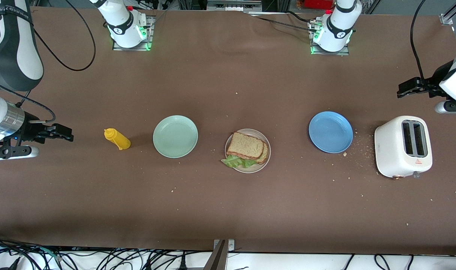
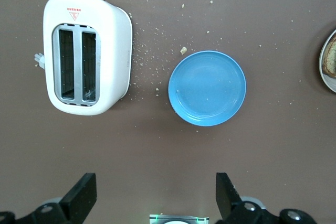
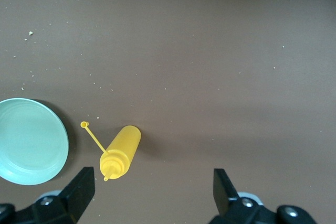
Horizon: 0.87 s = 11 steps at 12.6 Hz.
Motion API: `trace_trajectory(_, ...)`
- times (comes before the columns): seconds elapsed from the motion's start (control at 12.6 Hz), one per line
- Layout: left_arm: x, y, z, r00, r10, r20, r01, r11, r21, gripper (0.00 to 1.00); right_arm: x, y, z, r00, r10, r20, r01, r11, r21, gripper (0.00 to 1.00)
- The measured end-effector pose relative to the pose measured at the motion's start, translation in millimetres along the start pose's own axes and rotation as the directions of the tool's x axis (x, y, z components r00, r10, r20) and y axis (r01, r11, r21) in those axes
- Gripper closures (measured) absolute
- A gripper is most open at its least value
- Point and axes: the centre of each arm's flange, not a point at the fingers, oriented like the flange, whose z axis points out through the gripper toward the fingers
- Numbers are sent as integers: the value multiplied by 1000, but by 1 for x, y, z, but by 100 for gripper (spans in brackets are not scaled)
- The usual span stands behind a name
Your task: Make sandwich in beige plate with both arms
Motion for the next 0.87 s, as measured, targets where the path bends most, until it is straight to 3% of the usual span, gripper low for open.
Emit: trace_trajectory(0.87, 2, 24, -6, 998, -33, -60, 30, 999, -45, 0, 1, 0, -14, 999, 25, -30, -25, 1000, -4, 0)
